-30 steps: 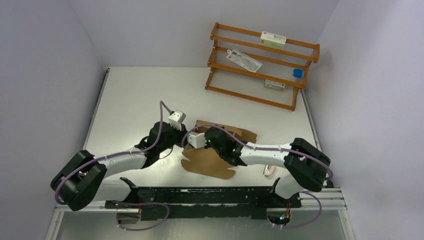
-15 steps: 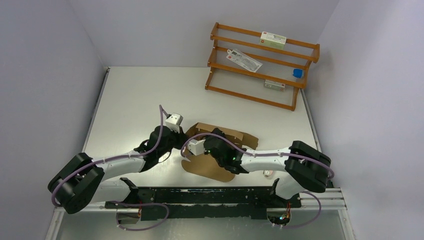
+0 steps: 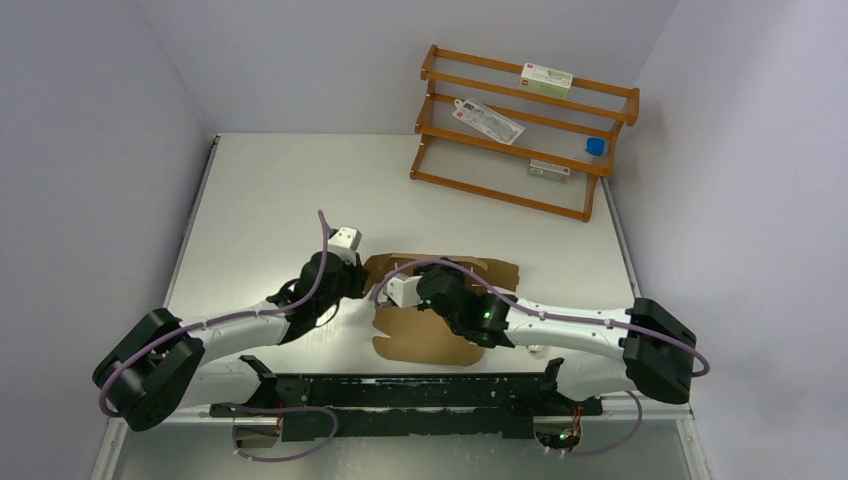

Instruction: Fold the paper box

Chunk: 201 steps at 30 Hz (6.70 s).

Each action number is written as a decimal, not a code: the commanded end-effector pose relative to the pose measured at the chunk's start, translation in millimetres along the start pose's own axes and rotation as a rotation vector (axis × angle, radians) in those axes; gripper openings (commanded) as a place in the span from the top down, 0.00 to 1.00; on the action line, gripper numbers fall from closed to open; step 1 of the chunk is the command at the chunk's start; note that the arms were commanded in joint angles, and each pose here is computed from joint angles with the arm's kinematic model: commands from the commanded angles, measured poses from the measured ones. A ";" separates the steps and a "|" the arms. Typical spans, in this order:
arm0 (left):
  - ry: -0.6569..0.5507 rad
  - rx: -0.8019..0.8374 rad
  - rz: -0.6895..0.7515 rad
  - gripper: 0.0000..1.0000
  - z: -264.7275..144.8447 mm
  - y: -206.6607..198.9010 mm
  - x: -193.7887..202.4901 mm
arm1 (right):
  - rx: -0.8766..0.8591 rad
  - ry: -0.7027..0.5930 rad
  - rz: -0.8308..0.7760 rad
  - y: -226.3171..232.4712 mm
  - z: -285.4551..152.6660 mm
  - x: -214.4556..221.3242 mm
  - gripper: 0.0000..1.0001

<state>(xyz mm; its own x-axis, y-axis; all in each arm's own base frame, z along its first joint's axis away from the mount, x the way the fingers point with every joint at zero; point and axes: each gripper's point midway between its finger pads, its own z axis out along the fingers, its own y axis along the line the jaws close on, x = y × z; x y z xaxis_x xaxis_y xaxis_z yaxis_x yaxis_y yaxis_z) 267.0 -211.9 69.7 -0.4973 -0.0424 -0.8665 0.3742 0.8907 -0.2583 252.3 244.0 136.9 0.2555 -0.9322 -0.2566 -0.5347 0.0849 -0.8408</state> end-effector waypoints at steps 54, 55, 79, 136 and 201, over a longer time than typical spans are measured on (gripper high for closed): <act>-0.021 0.011 0.120 0.91 -1.4 -6.9 -26.5 | -0.403 -0.029 0.105 -41.7 63.2 50.5 0.52; -0.021 0.012 0.123 0.91 -1.4 -6.9 -26.6 | -0.400 -0.029 0.107 -42.1 64.0 50.6 0.53; -0.091 0.022 0.123 0.91 26.3 -20.4 -54.4 | -0.202 0.065 0.054 -13.1 29.7 46.9 1.00; -0.161 0.190 0.016 0.34 -22.9 -55.3 -24.7 | 0.079 0.123 -0.261 24.5 -3.3 33.1 1.00; 0.027 0.426 0.084 0.41 6.6 -39.4 -4.5 | 0.051 0.134 -0.290 21.9 1.1 40.8 1.00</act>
<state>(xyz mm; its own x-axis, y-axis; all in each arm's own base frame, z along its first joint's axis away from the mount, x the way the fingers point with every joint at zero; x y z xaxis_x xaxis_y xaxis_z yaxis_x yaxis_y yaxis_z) 251.1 -243.7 62.9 -0.5534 0.0674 -0.8302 0.6678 0.6316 -0.3938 253.9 210.8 115.1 0.2737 -0.9615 0.0241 -0.4018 -0.1371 -0.9054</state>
